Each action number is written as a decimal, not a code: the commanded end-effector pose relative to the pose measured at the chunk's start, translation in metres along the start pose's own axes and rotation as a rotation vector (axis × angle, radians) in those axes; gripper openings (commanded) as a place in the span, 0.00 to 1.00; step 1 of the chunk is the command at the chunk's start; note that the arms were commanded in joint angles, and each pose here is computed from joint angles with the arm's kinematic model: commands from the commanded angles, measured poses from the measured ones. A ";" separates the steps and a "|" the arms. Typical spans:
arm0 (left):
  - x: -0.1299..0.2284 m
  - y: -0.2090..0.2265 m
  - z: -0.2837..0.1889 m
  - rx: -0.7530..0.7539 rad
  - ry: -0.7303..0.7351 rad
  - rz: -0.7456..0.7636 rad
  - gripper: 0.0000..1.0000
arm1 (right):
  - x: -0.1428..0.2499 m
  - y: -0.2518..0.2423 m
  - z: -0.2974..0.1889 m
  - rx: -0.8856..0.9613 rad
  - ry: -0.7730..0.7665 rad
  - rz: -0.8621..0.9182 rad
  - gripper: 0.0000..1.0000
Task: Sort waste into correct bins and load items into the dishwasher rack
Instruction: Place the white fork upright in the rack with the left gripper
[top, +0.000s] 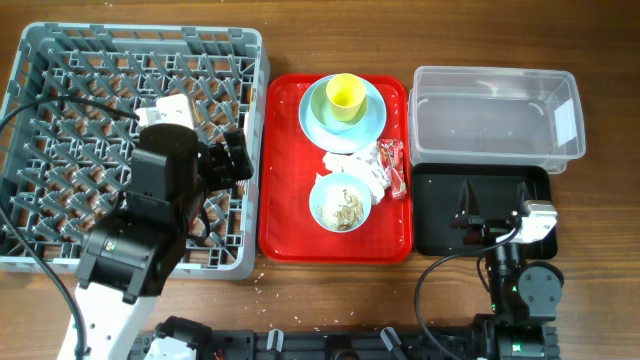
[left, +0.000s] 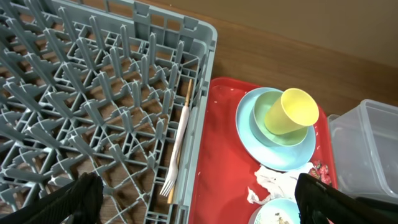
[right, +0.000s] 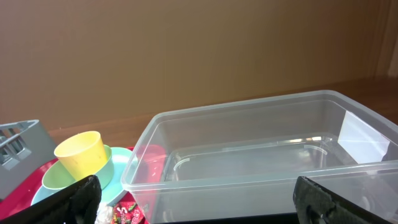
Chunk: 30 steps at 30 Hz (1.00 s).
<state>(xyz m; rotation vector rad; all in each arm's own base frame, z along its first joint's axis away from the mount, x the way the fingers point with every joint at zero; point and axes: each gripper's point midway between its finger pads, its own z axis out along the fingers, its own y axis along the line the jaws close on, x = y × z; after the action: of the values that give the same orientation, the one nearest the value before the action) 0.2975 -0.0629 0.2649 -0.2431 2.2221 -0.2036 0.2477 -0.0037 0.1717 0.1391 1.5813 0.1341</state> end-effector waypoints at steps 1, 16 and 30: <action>-0.003 0.004 0.003 -0.029 0.002 0.006 1.00 | -0.001 0.000 0.000 -0.003 -0.004 -0.015 0.99; 0.010 0.123 -0.043 -0.716 0.134 0.503 1.00 | -0.001 0.000 0.000 -0.003 -0.004 -0.015 1.00; -0.071 -0.048 -0.010 0.174 -0.296 0.292 1.00 | -0.001 0.000 0.000 -0.003 -0.004 -0.015 1.00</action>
<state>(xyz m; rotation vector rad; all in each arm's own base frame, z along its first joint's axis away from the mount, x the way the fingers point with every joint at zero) 0.3340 -0.0474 0.3135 -0.0065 1.9875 0.0764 0.2477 -0.0037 0.1715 0.1393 1.5825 0.1341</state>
